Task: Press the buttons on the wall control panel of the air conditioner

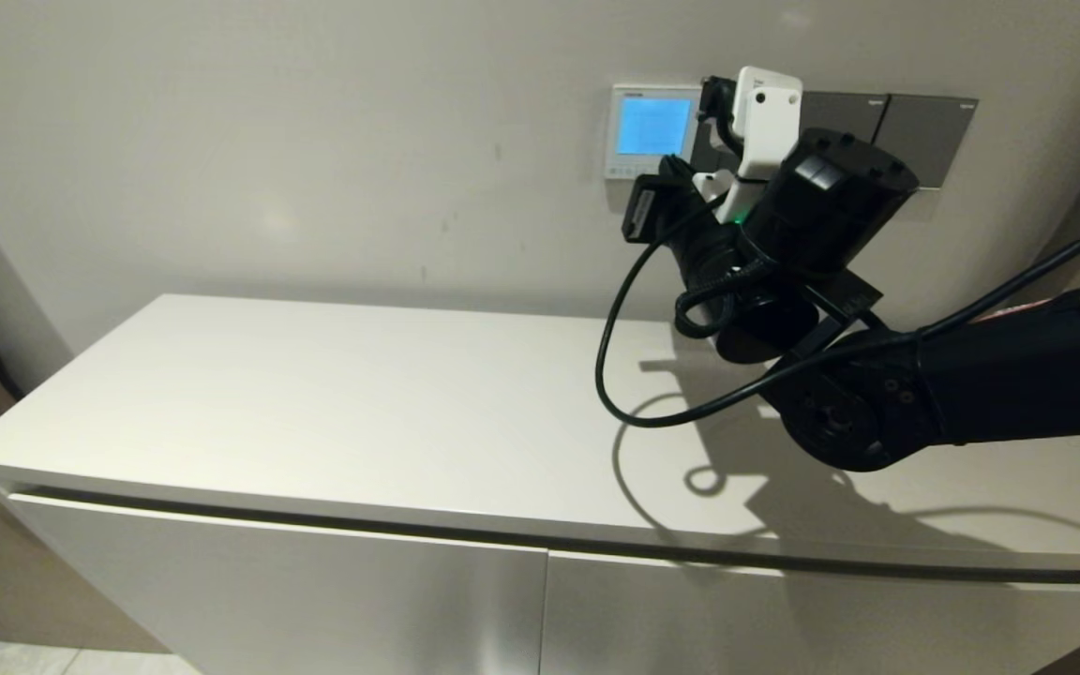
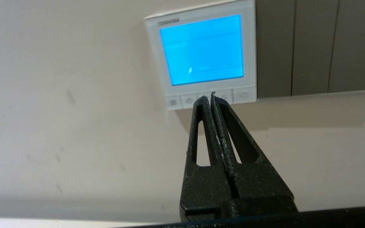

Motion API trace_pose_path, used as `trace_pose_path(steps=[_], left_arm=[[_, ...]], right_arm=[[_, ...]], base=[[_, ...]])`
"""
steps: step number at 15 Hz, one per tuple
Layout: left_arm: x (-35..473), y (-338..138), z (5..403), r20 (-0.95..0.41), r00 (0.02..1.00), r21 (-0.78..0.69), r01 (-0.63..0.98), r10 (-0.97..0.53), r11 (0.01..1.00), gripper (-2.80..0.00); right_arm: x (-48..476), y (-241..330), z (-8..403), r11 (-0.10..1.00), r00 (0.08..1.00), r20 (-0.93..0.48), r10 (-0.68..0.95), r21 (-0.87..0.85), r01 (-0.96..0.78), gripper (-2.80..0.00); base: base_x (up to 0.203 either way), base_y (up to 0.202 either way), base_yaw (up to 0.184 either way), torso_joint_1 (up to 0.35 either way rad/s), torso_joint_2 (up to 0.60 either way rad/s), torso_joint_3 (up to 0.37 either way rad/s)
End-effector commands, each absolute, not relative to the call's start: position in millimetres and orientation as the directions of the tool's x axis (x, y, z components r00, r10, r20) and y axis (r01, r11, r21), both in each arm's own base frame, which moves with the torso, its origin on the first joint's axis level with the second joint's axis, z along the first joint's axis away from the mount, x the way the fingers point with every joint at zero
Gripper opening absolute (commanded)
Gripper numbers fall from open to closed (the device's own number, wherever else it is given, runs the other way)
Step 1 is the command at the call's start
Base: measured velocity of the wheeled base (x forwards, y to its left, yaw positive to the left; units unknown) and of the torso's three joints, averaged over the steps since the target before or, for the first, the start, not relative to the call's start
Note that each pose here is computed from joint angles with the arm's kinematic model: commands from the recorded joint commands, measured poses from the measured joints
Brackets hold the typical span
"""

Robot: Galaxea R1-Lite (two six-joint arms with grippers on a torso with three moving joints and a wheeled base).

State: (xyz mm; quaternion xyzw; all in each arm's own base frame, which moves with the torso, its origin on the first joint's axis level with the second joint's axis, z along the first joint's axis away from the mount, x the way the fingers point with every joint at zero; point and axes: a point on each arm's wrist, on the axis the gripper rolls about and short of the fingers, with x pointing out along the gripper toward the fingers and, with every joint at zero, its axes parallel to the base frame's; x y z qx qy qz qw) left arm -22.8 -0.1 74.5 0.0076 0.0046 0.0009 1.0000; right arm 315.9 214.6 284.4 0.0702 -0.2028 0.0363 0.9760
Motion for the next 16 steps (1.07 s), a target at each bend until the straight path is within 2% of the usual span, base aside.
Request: trace_pose_path(steps=[1,8,13,16], left_arm=[[-23,0,75,-0.010,1.000,0.015,-0.001,0.002,1.000,-2.80],[-23,0,75,-0.010,1.000,0.015,-0.001,0.002,1.000,-2.80],[-23,0,75,-0.009,1.000,0.015,-0.001,0.002,1.000,-2.80],[-23,0,75,-0.009,1.000,0.015,-0.001,0.002,1.000,-2.80]], right_arm=[[312,216,284,0.987,0.915,0.401,0.047,0.120,-0.104,-2.80],[296,202,290,0.989,0.921,0.388,0.036,0.116,-0.087,-2.80],[253,160,284,0.998,0.943,0.333,-0.021,0.063,0.000,-2.80],[234,118,285,0.993,0.938,0.328,-0.115,0.035,0.110,-2.80]], base=[[0.000,0.000,0.000,0.000,0.00,0.000],[0.000,0.000,0.000,0.000,0.00,0.000],[0.000,0.000,0.000,0.000,0.00,0.000],[0.000,0.000,0.000,0.000,0.00,0.000]])
